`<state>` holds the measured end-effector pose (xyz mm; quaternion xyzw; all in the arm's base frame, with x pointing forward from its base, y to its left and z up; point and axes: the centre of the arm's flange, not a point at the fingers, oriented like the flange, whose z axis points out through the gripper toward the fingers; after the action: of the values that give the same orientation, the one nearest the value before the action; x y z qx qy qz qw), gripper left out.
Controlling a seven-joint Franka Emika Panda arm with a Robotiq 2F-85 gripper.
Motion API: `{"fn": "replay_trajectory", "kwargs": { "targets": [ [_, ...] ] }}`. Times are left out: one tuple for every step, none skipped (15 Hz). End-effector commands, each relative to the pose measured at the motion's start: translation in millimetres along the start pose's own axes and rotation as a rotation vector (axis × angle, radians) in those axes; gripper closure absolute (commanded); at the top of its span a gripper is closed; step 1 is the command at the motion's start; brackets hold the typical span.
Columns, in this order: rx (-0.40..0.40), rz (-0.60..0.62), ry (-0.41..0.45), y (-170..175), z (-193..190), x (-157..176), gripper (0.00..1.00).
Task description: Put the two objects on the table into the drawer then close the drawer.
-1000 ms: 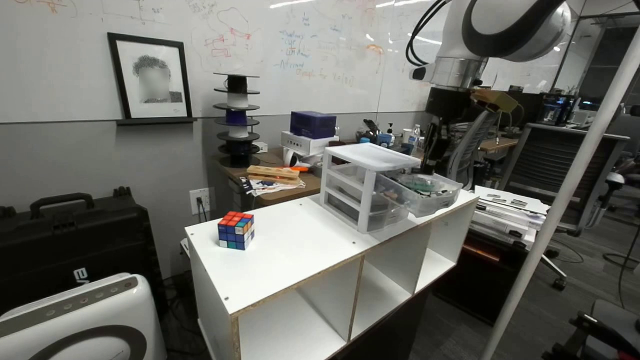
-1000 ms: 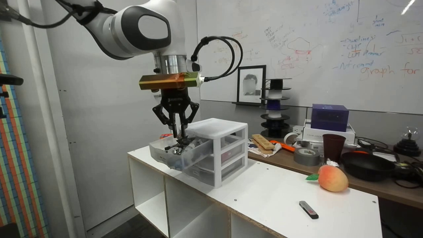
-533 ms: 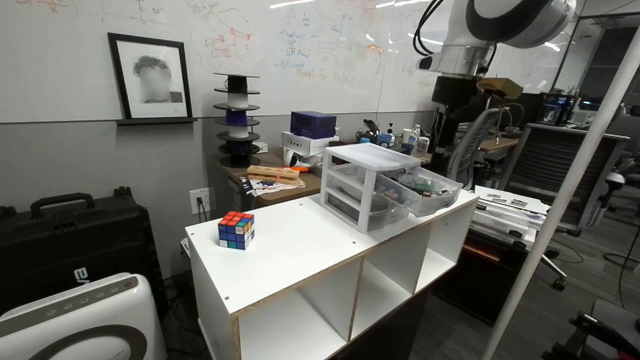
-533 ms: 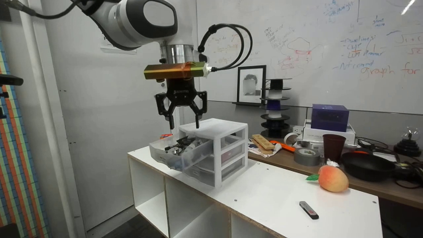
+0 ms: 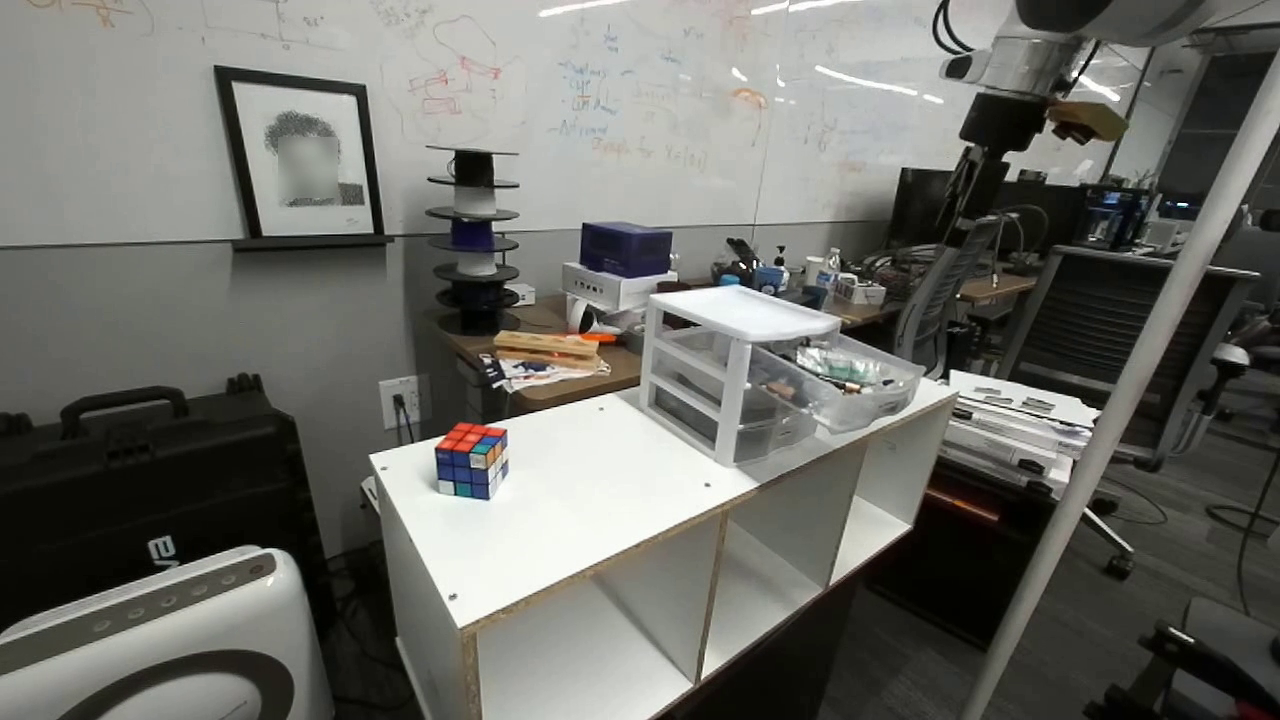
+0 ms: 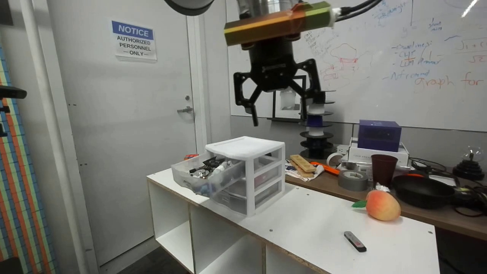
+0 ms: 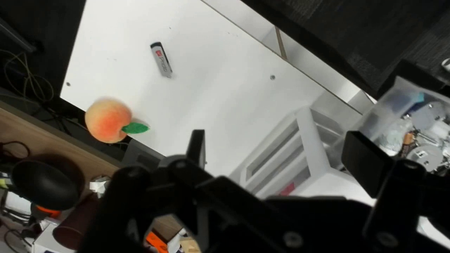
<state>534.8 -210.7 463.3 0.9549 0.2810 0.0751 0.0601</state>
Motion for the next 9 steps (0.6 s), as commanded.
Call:
{"fn": "replay_trajectory", "kwargs": {
  "targets": [
    [0.048,-0.071,-0.059,71,36,0,0.00],
    [0.070,-0.087,-0.081,85,54,1,0.00],
    [0.092,-0.102,-0.099,95,70,2,0.00],
    [0.110,-0.119,-0.112,102,87,5,0.00],
    [0.126,-0.135,-0.118,109,104,9,0.00],
    [0.137,-0.151,-0.124,115,122,13,0.00],
    [0.135,-0.166,-0.121,122,138,19,0.00],
    [0.142,-0.180,-0.124,130,153,25,0.00],
    [0.145,-0.193,-0.124,138,166,32,0.00]
  ]
}}
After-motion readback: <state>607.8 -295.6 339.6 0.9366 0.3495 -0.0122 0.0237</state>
